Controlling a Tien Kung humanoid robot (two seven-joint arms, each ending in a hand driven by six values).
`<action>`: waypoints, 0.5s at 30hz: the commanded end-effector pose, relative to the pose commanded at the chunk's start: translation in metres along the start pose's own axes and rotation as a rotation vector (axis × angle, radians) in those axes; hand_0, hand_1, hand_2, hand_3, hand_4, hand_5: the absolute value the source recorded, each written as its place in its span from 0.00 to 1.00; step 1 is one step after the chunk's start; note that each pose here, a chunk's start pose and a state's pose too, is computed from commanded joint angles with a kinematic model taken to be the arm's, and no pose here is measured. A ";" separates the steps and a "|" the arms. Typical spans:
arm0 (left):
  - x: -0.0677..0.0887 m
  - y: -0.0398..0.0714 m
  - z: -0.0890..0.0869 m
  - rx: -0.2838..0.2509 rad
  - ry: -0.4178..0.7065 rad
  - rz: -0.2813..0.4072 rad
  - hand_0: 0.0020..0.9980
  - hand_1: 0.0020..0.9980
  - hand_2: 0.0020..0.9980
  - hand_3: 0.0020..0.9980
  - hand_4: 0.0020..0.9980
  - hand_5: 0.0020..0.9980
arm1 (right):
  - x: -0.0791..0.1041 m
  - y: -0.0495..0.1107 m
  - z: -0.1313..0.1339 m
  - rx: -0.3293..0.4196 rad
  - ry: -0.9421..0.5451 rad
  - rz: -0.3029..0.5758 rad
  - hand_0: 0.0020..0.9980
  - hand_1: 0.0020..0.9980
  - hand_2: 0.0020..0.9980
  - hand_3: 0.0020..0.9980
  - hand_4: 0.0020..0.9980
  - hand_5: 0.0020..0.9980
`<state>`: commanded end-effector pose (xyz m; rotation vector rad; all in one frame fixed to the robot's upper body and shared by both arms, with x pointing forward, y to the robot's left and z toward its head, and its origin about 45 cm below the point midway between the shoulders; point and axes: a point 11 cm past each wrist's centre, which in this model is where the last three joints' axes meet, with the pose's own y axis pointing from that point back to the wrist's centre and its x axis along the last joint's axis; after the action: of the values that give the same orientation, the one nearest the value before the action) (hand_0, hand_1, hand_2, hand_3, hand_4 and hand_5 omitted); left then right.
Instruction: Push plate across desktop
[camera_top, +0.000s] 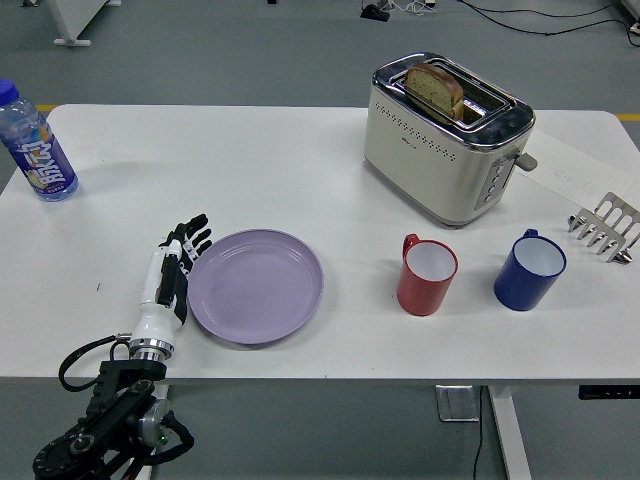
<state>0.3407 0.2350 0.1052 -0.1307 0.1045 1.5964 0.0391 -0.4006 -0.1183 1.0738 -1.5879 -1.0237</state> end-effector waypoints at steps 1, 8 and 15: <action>-0.001 0.000 0.000 -0.001 0.001 -0.002 0.80 0.85 0.87 0.78 0.49 1.00 | 0.000 0.000 0.000 0.000 0.000 0.000 0.69 0.69 0.79 0.72 0.36 0.33; -0.009 -0.001 0.001 -0.004 0.005 -0.027 0.80 0.85 0.87 0.78 0.49 1.00 | 0.000 0.000 -0.001 0.002 0.003 -0.001 0.69 0.69 0.79 0.72 0.36 0.33; -0.020 -0.002 0.003 -0.007 0.001 -0.061 0.80 0.85 0.87 0.78 0.49 1.00 | 0.000 0.000 -0.003 0.006 0.006 -0.003 0.69 0.69 0.79 0.72 0.36 0.33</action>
<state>0.3429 0.2159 0.1108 -0.1387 0.0943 1.5356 0.0423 -0.4009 -0.1179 1.0822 -1.5864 -1.0172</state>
